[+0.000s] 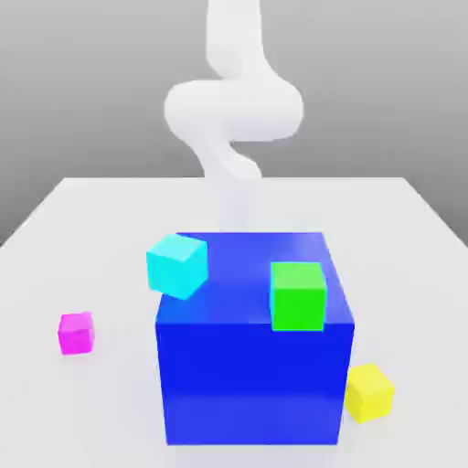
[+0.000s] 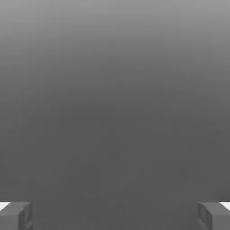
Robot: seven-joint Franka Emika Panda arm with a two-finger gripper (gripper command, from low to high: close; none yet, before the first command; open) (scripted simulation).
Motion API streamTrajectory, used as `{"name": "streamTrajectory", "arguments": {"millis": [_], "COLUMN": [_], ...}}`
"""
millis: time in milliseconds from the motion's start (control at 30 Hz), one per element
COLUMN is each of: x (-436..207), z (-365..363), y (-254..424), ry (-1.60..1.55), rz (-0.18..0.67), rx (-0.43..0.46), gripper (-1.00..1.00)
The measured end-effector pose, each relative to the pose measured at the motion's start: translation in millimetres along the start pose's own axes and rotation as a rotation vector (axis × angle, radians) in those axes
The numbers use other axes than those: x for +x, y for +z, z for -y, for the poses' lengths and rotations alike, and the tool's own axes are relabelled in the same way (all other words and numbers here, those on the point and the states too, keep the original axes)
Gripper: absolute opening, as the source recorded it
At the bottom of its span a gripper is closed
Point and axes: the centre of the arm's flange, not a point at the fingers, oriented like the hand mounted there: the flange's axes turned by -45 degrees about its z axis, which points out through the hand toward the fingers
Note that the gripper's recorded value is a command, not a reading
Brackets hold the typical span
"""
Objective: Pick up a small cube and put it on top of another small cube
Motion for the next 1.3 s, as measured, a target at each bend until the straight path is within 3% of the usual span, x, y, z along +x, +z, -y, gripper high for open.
{"name": "streamTrajectory", "arguments": {"millis": [300,667,967,1233,1267,1300], "x": [-58.8,-210.2,-366.4,-418.9,-423.8,-423.8], "z": [-96.6,-218.1,-271.5,-268.1,-267.8,-267.8], "y": [150.5,260.0,288.1,336.5,340.7,340.7], "ry": [0.324,0.764,1.183,1.216,1.215,1.215], "rz": [0.210,0.440,0.597,0.618,0.619,0.619], "rx": [-0.215,-0.399,-0.488,-0.486,-0.487,-0.487], "gripper": [0.00,0.00,0.00,0.00,-1.00,-1.00]}}
